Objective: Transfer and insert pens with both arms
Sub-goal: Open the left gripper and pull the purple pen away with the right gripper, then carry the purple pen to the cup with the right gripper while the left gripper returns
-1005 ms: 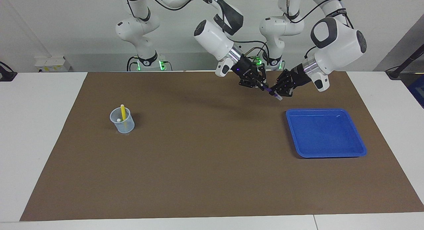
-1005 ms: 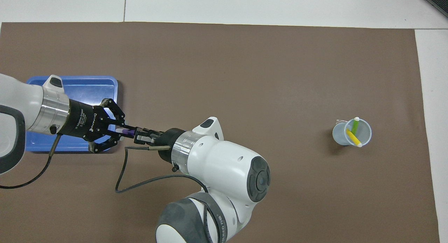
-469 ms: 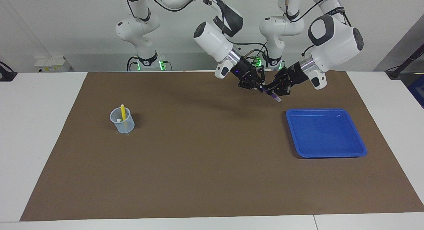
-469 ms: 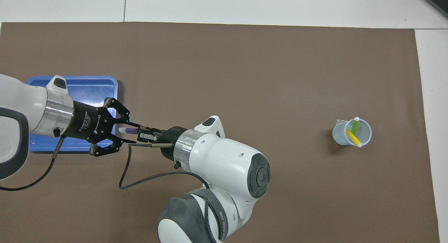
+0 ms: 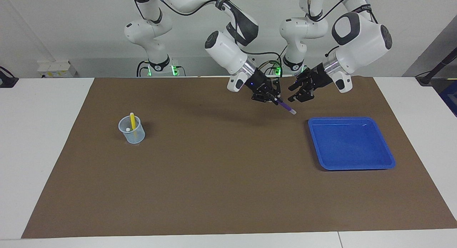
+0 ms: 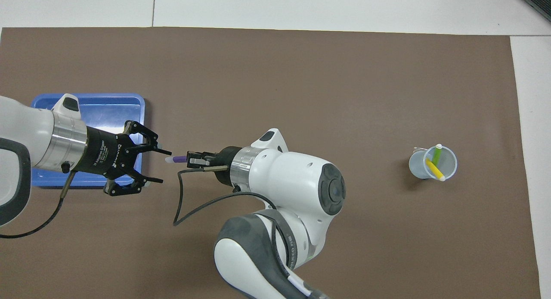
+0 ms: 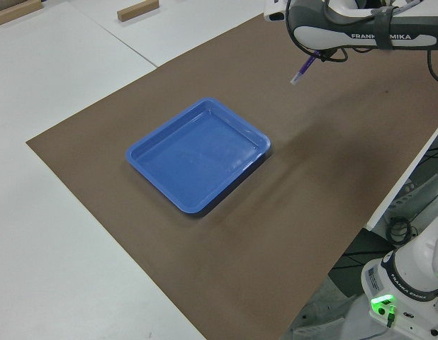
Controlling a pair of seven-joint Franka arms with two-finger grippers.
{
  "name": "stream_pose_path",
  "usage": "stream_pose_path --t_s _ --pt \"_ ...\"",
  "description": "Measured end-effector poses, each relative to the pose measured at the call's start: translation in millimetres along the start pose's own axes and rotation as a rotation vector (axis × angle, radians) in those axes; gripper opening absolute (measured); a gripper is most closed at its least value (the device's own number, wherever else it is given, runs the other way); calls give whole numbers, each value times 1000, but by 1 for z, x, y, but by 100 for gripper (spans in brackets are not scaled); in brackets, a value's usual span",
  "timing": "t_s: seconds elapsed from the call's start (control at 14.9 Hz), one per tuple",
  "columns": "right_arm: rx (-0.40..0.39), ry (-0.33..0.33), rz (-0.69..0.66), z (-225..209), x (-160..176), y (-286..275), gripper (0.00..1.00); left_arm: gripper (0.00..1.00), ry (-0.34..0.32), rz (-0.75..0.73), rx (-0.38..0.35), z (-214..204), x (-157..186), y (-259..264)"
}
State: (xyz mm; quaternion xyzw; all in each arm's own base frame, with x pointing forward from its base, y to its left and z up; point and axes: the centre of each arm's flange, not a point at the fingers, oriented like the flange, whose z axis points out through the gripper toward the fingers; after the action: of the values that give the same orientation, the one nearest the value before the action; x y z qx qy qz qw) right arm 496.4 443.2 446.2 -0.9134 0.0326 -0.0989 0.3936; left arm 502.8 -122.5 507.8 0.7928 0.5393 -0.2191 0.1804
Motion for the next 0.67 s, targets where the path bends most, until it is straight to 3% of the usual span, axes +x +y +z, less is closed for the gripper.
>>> stream_pose_path --t_s 0.07,0.13,0.27,0.47,0.67 --pt "-12 -18 -28 -3 7 9 19 61 26 64 13 0 4 -2" --pt "-27 -38 -59 -5 14 18 19 69 62 139 34 -2 10 -4" --pt "-84 -86 -139 -12 26 35 19 71 131 291 79 -7 23 -9" --pt "-196 -170 -252 -27 39 55 19 99 205 490 112 -31 50 -18" --pt "-322 -271 -357 -57 45 67 19 100 288 653 141 -68 79 -27"
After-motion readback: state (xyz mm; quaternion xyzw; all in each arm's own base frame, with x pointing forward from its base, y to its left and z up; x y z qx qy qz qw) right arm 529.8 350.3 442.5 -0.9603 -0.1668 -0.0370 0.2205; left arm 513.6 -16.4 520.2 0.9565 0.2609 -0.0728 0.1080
